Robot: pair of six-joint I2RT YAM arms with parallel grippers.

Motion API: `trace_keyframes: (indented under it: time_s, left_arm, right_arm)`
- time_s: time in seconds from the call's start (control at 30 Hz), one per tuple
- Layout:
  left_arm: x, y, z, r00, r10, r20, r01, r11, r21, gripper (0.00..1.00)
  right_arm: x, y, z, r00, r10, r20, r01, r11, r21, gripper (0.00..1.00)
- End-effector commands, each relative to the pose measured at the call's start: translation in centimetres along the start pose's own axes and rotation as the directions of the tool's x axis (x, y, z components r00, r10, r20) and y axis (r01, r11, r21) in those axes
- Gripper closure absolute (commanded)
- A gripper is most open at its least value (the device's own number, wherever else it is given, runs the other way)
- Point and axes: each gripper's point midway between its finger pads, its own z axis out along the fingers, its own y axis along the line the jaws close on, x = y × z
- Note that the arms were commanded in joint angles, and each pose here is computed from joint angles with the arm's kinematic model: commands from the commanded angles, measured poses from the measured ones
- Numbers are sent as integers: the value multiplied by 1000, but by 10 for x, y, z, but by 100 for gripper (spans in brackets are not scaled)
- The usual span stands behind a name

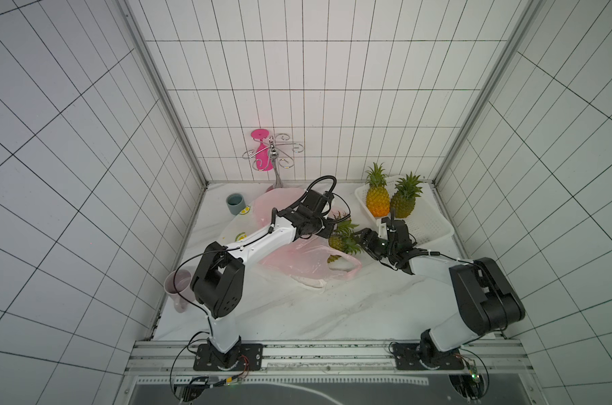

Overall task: Place the pineapple into a plastic bag & tie a knot
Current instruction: Adjust the pineapple in the plastic bag.

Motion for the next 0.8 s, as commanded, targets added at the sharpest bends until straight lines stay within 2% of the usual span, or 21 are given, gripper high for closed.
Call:
trace_keyframes:
  time_s: [0.0, 0.07, 0.17, 0.23, 0.4, 0.43, 0.57, 0.77]
  left_arm:
    - [-12, -7, -11, 999, 22, 41, -23, 1000, 16, 100]
    - [-12, -8, -10, 999, 23, 39, -24, 1000, 19, 100]
    - [-13, -8, -10, 999, 23, 40, -23, 1000, 19, 100]
    - [-13, -9, -10, 999, 23, 42, -23, 1000, 18, 100]
    - [-11, -6, -9, 999, 21, 38, -22, 1000, 9, 100]
    - [-11, -6, -9, 999, 19, 40, -19, 1000, 8, 100]
    - [-11, -5, -11, 999, 16, 50, -16, 1000, 5, 100]
    - [-10, 2, -15, 998, -2, 56, 3, 1000, -11, 100]
  right_arm:
    - [9, 2, 17, 990, 128, -65, -129, 991, -17, 20]
    - [16, 4, 23, 984, 158, -80, -162, 986, -40, 24]
    - [26, 1, 31, 972, 214, -93, -221, 973, -67, 46]
    - [31, 0, 33, 965, 244, -94, -252, 964, -84, 64]
    - [35, 3, 30, 956, 281, -88, -290, 949, -120, 97]
    - [36, 4, 27, 952, 294, -88, -304, 944, -131, 100]
    - [37, 18, 13, 929, 356, -105, -371, 902, -222, 100]
    - [29, 50, -24, 892, 429, -141, -447, 792, -415, 100]
